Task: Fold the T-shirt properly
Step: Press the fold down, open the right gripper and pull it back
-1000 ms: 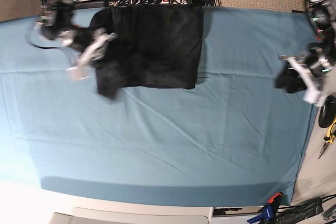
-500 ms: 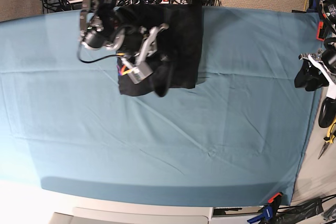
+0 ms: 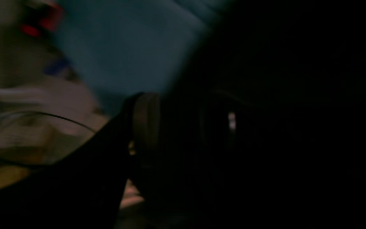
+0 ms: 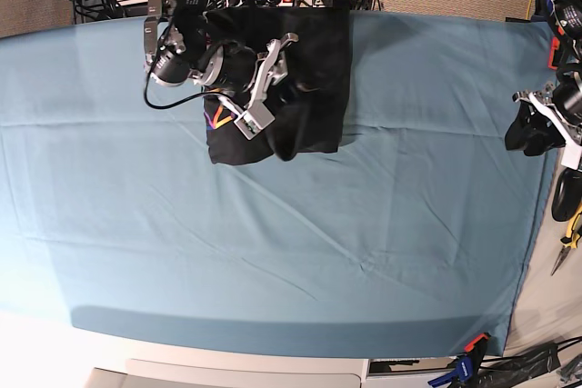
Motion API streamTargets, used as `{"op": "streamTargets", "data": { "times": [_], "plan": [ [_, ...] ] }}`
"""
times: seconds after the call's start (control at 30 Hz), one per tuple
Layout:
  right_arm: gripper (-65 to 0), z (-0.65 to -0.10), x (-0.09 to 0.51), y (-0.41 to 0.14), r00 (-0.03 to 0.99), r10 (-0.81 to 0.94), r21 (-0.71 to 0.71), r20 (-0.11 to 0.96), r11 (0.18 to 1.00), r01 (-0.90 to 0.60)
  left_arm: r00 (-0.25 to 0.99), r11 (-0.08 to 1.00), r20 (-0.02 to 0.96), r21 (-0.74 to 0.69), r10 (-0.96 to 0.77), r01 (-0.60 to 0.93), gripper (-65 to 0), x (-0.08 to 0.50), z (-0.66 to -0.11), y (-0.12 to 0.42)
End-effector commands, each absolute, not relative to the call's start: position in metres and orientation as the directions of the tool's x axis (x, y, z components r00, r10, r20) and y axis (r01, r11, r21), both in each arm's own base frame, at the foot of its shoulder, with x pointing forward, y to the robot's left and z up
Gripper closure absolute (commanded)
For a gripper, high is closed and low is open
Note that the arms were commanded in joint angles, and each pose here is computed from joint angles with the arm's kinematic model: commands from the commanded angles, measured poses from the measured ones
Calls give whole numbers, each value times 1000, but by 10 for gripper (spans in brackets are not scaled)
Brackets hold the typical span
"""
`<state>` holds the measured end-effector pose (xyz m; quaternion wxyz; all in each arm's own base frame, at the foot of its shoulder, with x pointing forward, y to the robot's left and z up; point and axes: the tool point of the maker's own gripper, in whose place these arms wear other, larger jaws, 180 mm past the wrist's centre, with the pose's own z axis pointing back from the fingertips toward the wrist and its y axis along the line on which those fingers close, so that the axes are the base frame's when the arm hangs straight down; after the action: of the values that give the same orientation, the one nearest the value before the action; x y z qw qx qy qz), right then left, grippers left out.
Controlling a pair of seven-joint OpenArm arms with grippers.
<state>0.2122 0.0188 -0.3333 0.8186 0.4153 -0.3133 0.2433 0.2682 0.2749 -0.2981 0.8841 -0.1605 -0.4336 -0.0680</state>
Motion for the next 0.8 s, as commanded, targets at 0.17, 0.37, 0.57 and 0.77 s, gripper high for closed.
{"op": "streamTargets", "data": {
  "times": [0.17, 0.37, 0.57, 0.77],
  "plan": [
    [-263, -294, 207, 36, 665, 60, 602, 744, 372, -707, 570, 939, 822, -204, 10, 278, -258, 275, -282, 277],
    [-263, -293, 209, 36, 659, 65, 595, 749, 372, -713, 570, 939, 822, -204, 10, 278, -258, 275, -282, 277],
    [-262, -290, 218, 22, 651, 39, 581, 758, 413, -701, 568, 937, 823, -209, 13, 281, -258, 275, -281, 276],
    [-256, -256, 247, -51, 532, -97, 474, 841, 608, -637, 576, 935, 817, -217, 17, 281, -258, 271, -284, 275]
  ]
}}
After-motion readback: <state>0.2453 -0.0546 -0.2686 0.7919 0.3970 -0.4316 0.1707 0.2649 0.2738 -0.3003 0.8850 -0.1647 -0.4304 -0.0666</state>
